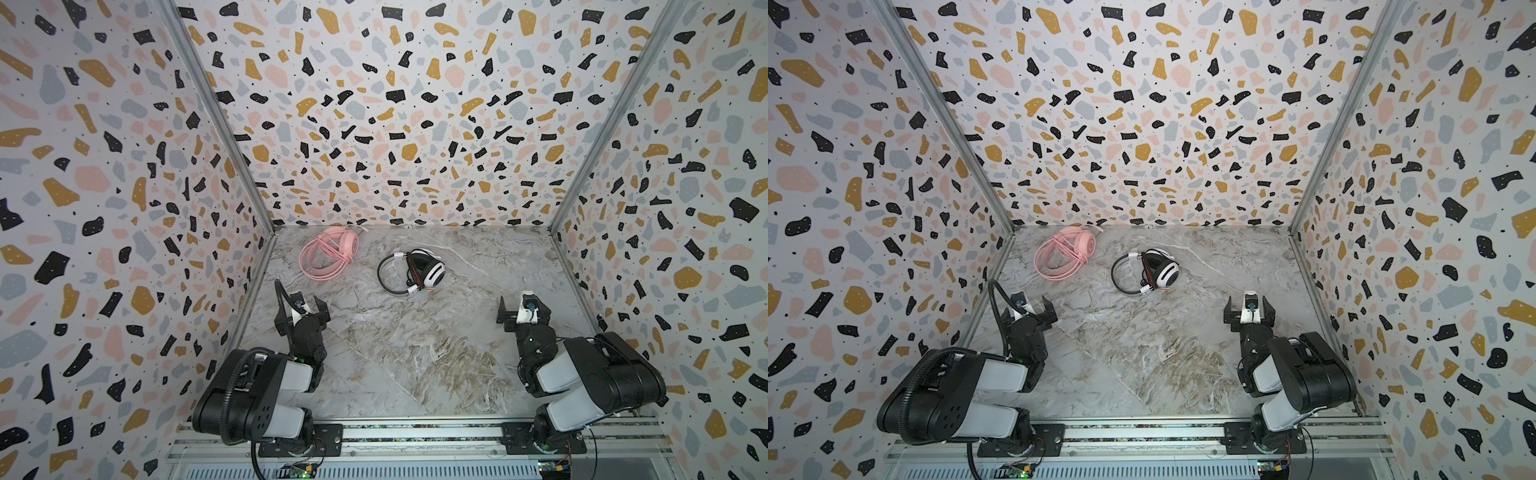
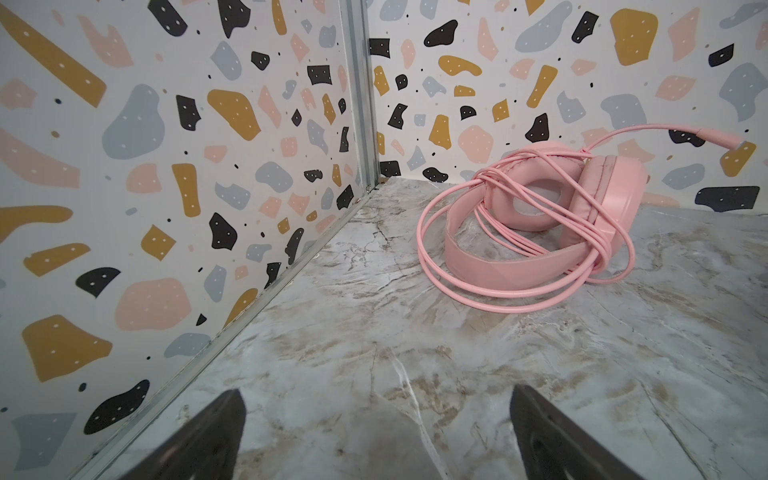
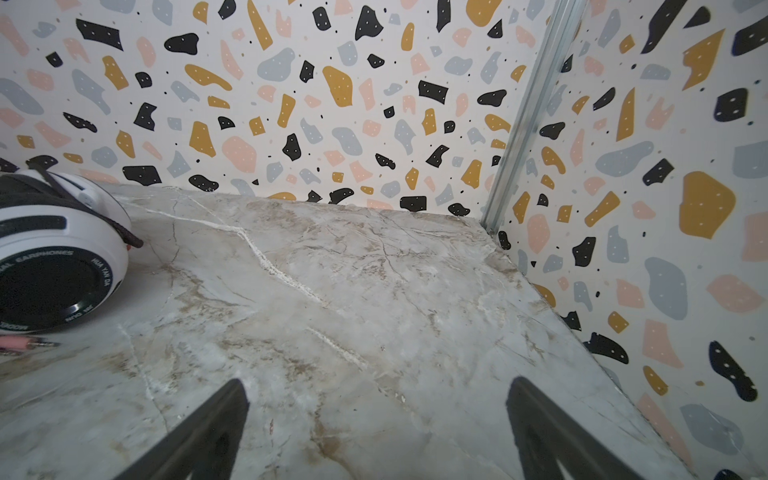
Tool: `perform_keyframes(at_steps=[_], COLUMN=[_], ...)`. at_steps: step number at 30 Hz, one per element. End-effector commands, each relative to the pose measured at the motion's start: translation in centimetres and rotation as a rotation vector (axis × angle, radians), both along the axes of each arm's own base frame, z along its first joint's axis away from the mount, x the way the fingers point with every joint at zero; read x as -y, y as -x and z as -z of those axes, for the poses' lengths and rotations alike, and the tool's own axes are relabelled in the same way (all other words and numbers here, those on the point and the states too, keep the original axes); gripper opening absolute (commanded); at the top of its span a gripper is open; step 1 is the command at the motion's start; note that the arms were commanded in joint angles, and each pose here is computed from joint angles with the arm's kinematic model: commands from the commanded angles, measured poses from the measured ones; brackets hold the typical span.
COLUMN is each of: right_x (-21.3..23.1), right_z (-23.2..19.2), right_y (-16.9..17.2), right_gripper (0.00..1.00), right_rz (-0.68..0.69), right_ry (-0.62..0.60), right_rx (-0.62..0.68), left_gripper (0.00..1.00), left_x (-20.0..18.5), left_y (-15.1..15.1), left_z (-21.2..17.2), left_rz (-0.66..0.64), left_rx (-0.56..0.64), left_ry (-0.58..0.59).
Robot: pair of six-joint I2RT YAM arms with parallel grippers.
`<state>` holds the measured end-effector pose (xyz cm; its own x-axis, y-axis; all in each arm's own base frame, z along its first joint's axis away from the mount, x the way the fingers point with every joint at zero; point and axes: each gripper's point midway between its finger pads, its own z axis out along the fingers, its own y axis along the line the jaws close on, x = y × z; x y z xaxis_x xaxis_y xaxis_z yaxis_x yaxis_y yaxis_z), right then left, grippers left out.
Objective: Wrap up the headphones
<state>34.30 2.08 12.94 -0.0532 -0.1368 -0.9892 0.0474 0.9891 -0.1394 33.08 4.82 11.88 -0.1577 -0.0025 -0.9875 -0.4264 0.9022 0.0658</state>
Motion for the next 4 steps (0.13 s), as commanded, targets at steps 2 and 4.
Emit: perform_keyframes(at_steps=[2,4], right_x=[-0.67,-0.58], right_z=[-0.89,-1.09], right_y=[-0.94,-0.60], right_gripper=[0.99,0.99], right_rz=[-0.056,-0.052], right_ry=[-0.015,-0.013], right_rx=[0.012,0.026], left_gripper=[1.00,1.00], left_x=[-0.10,-0.11], left_y=[-0.65,-0.61], left_z=[-1.95,-1.92], left_rz=[-0.007,-0.007], left_rx=[0.066,0.066], left_ry=[-0.003,-0.003])
